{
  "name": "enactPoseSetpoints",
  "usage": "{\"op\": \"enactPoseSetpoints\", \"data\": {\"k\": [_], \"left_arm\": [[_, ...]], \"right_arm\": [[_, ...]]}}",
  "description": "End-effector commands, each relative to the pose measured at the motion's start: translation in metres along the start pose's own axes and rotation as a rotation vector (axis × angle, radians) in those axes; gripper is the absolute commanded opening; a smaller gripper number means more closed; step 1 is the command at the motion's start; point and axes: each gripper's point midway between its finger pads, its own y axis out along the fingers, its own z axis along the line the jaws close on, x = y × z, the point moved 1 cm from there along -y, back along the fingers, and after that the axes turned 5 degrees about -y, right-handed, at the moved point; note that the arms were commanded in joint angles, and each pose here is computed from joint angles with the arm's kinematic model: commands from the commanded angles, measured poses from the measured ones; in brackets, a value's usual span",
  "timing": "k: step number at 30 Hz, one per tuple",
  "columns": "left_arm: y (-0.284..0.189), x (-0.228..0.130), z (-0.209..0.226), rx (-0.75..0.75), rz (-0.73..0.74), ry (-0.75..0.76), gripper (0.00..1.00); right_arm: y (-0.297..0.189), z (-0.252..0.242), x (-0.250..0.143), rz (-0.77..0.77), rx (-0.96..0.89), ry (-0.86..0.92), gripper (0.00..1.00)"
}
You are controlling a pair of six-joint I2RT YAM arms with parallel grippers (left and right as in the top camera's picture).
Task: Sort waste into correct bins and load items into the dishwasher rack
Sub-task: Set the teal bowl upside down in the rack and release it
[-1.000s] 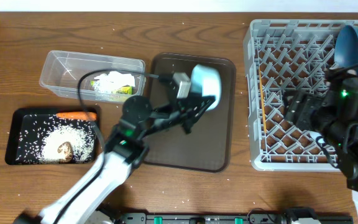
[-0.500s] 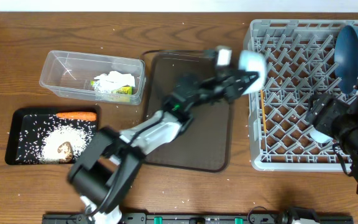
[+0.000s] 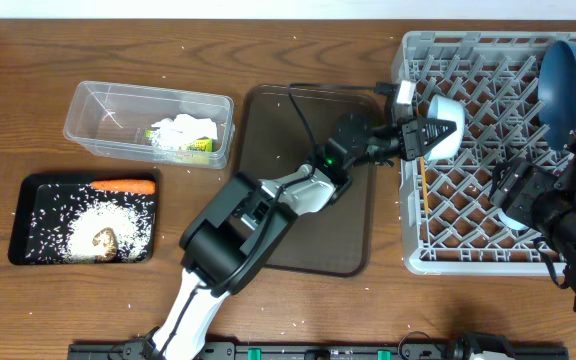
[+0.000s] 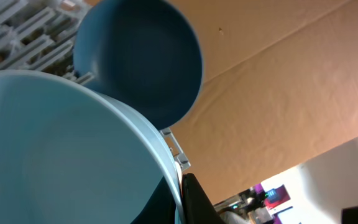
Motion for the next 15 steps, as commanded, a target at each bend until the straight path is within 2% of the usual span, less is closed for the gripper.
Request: {"op": "enactPoseSetpoints", "data": {"k": [1, 2, 3, 5, 6, 7, 15], "left_arm": [[0.002, 0.011, -0.009, -0.034, -0.023, -0.064, 0.09], [0.0, 0.013, -0.007, -0.031, -0.029, -0.076, 0.17], [-0.001, 0.016, -0.006, -0.029, -0.035, -0.078, 0.29], [-0.004, 0.021, -0.005, -0.028, -0.04, -0.075, 0.4], [-0.007, 0.024, -0.004, -0.027, -0.039, -0.073, 0.61], [-0.009, 0.027, -0.003, -0.027, -0.035, -0.071, 0.98], [-0.036, 0.052, 0.007, -0.022, -0.012, -0.049, 0.98]], "right_arm": [[-0.003, -0.001, 0.002, -0.008, 0.003, 0.004, 0.8], [-0.003, -0.001, 0.001, -0.006, 0.003, 0.004, 0.8], [-0.003, -0.001, 0.001, -0.004, 0.002, 0.004, 0.8], [-0.003, -0.001, -0.001, 0.001, 0.0, 0.004, 0.8], [-0.003, -0.001, -0.001, 0.003, 0.0, 0.004, 0.8], [-0.003, -0.001, -0.001, 0.003, 0.0, 0.004, 0.8], [-0.003, -0.001, -0.001, 0.004, 0.001, 0.004, 0.8]]}}
